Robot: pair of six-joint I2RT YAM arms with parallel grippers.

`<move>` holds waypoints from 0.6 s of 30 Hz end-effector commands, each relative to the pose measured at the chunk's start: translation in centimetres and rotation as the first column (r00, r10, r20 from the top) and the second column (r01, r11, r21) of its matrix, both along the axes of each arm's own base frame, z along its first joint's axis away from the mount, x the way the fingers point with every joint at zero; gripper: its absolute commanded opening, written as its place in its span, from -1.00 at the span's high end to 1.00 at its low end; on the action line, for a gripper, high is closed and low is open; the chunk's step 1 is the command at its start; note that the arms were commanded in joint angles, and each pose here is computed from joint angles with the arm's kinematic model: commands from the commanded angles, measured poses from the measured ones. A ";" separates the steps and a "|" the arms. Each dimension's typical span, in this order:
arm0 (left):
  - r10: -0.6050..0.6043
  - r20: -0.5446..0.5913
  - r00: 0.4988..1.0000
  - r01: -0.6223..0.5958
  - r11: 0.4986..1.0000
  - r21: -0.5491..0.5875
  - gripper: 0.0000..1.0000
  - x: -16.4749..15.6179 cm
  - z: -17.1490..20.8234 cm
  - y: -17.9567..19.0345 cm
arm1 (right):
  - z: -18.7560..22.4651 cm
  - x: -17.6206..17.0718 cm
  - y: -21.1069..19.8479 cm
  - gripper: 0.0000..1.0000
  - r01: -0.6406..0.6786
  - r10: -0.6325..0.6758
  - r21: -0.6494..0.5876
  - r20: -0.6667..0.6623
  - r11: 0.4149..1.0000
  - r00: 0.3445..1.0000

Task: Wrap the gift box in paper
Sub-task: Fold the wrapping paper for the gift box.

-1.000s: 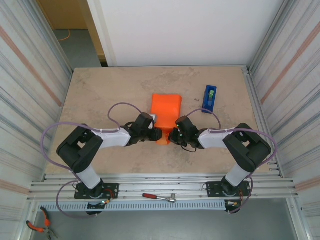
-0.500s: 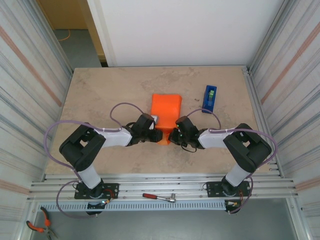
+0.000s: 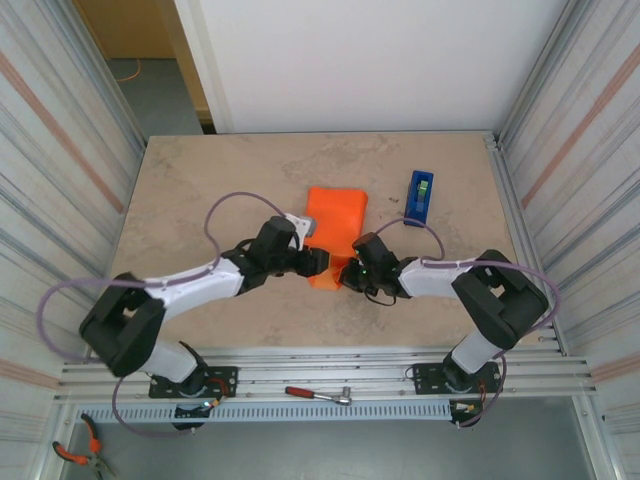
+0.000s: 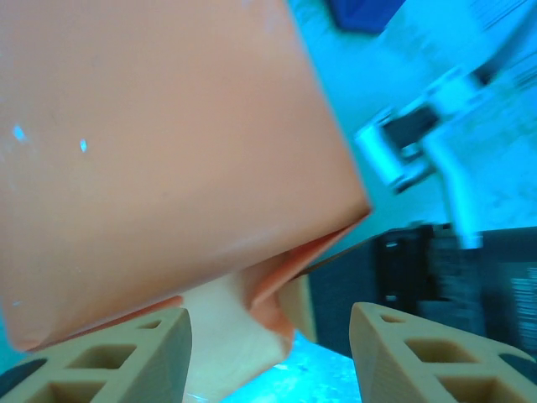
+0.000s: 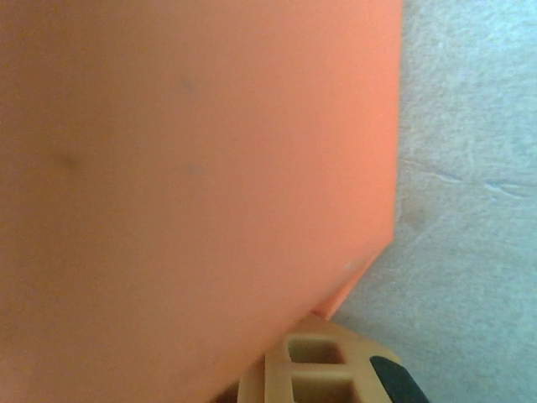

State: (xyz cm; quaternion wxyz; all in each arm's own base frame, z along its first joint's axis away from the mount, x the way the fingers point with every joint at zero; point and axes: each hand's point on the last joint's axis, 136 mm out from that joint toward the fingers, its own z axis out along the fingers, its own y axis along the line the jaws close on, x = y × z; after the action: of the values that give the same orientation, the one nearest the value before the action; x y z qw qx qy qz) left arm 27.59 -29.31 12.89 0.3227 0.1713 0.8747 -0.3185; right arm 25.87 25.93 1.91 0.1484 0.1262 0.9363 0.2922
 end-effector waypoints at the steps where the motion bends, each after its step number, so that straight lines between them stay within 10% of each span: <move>1: 0.011 -0.010 1.000 -0.011 1.000 0.021 -0.05 -1.2 -0.2 2.1 | 0.6 -0.2 -0.9 1.00 -0.014 0.014 -0.023 0.007 1.000 1.000; 10: 0.005 -0.063 0.998 -0.001 0.998 0.059 0.62 -2.7 -3.7 3.5 | 3.2 0.5 -0.9 1.00 -0.028 0.028 -0.002 0.054 1.000 0.998; 18: -0.057 -0.096 0.994 0.065 0.995 0.080 0.70 -2.2 -6.1 2.0 | 3.2 0.2 -1.4 1.00 -0.021 0.022 -0.014 0.054 1.000 0.998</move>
State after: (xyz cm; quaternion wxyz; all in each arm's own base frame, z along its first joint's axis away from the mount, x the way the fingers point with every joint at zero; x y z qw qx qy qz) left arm 24.81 -26.16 6.20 0.2548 0.1733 0.9078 -0.2846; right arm 25.85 24.67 4.28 0.1639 0.1138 0.9354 0.2918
